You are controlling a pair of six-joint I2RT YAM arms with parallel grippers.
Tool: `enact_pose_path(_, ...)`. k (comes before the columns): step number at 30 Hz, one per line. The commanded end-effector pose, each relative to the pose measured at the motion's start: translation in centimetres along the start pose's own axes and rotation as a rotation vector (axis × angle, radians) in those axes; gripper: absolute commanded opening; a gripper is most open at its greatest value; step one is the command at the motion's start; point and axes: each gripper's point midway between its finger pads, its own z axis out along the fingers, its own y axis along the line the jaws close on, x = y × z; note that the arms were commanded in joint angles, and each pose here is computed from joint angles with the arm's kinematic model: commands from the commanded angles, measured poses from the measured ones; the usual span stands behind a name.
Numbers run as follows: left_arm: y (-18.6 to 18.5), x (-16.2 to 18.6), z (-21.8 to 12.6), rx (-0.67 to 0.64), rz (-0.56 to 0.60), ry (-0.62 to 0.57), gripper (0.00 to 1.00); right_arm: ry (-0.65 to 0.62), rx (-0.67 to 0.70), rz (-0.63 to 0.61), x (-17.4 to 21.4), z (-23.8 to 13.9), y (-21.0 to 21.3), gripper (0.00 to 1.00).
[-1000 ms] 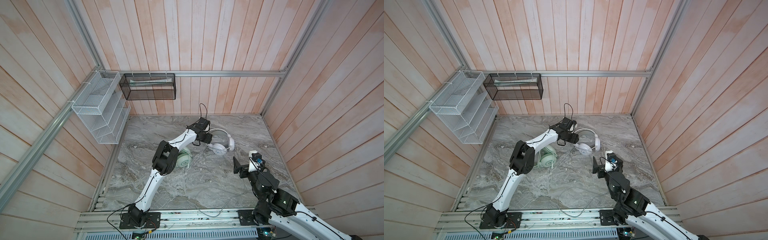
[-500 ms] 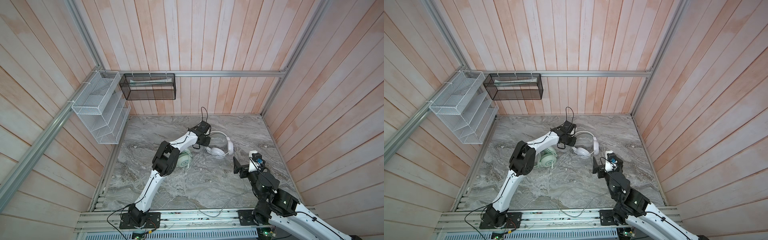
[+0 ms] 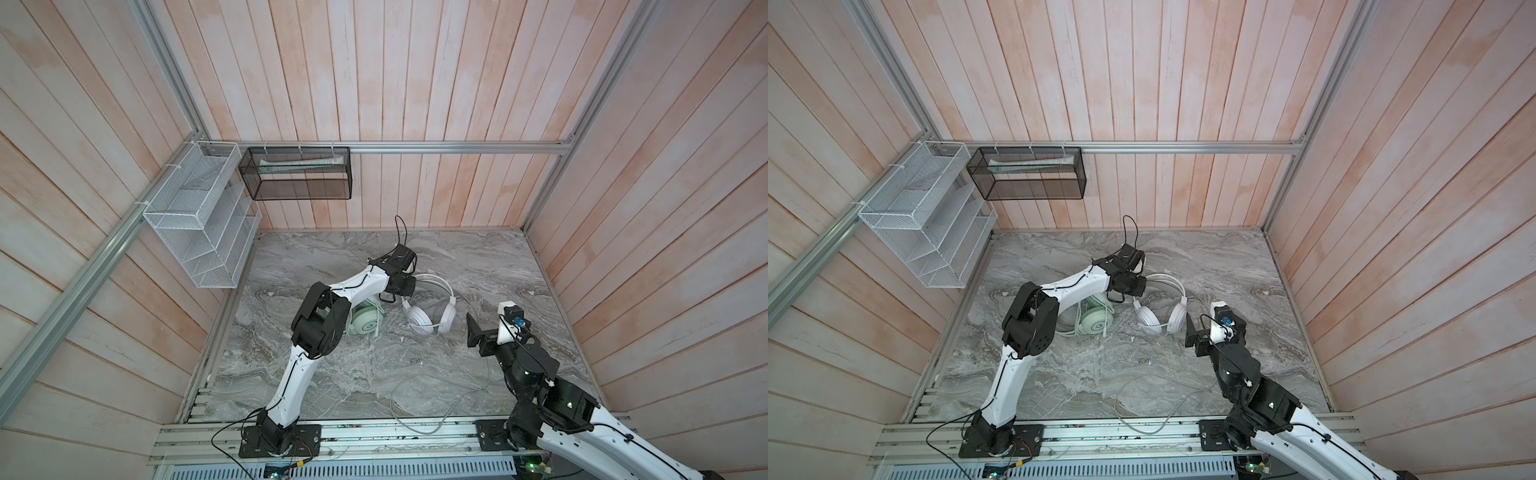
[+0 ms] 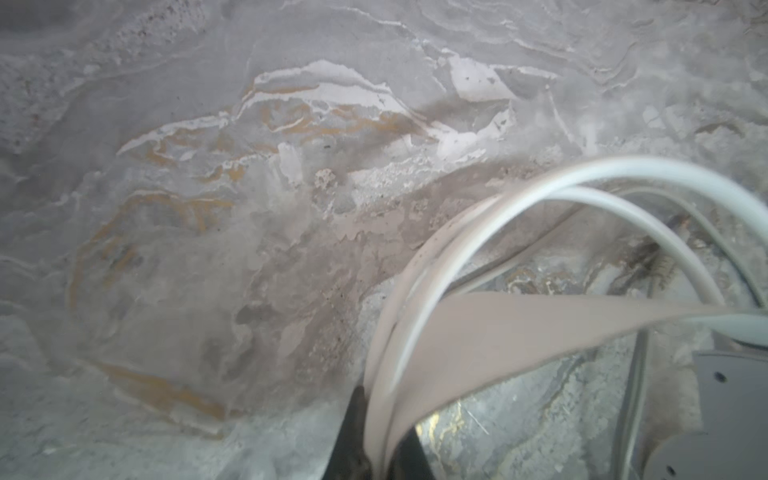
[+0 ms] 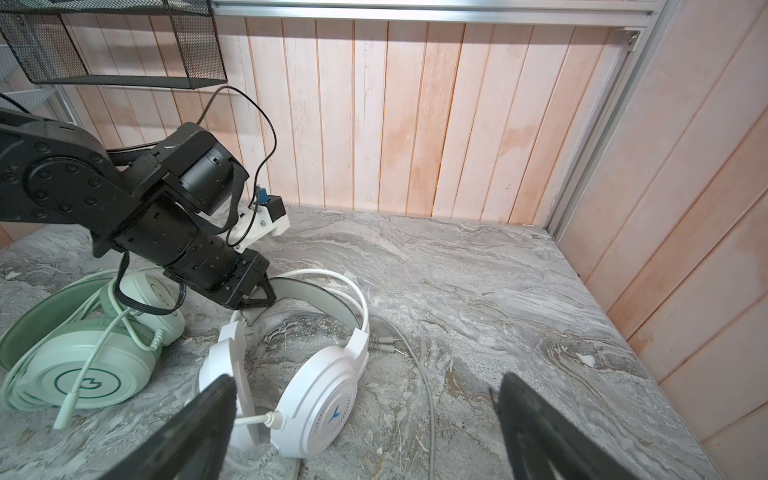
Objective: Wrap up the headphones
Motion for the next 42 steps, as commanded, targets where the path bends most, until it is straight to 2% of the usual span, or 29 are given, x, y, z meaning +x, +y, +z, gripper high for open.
enact_pose_path(1, -1.4, -2.1, -2.3, 0.06, -0.027, -0.069, 0.0, -0.023, 0.011, 0.01, -1.1, -0.2, -0.3, 0.99)
enact_pose_path(4, -1.9, -2.5, -3.5, 0.086, -0.061, -0.095, 0.0, -0.027, 0.015, 0.013, -1.2, -0.3, -0.5, 0.99)
enact_pose_path(7, -2.0, -2.9, -5.0, 0.099, -0.148, -0.123, 0.0, -0.03, 0.018, 0.016, -1.3, -0.3, -0.5, 0.99)
enact_pose_path(11, -1.3, -2.3, -6.9, 0.087, -0.359, -0.153, 0.0, -0.027, 0.017, 0.014, -1.1, -0.3, -0.5, 0.99)
enact_pose_path(15, -1.5, 0.5, -7.6, 0.147, -0.611, -0.152, 0.0, -0.027, 0.015, 0.013, -1.1, -0.3, -0.4, 0.99)
enact_pose_path(18, -1.9, 2.3, -8.3, 0.123, -0.713, -0.161, 0.0, -0.027, 0.013, 0.013, -1.1, -0.3, -0.4, 0.99)
enact_pose_path(22, -3.5, 3.5, -9.5, 0.083, -0.748, -0.177, 0.0, -0.028, 0.01, 0.014, -1.2, -0.3, -0.4, 0.99)
enact_pose_path(26, -4.4, 5.0, -10.6, -0.044, -0.783, -0.193, 0.0, -0.031, 0.012, 0.015, -1.3, -0.4, -0.5, 0.99)
enact_pose_path(29, -5.2, 6.2, -10.7, -0.053, -0.816, -0.206, 0.0, -0.039, 0.012, 0.023, -1.4, -0.5, -0.6, 0.99)
enact_pose_path(39, -6.6, 9.5, -8.3, -0.1, -0.905, -0.137, 0.0, -0.046, 0.006, 0.029, -1.6, -0.6, -0.6, 0.99)
enact_pose_path(42, -8.1, 11.1, -7.5, -0.1, -0.888, -0.102, 0.0, -0.05, 0.005, 0.031, -1.7, -0.7, -0.6, 0.99)
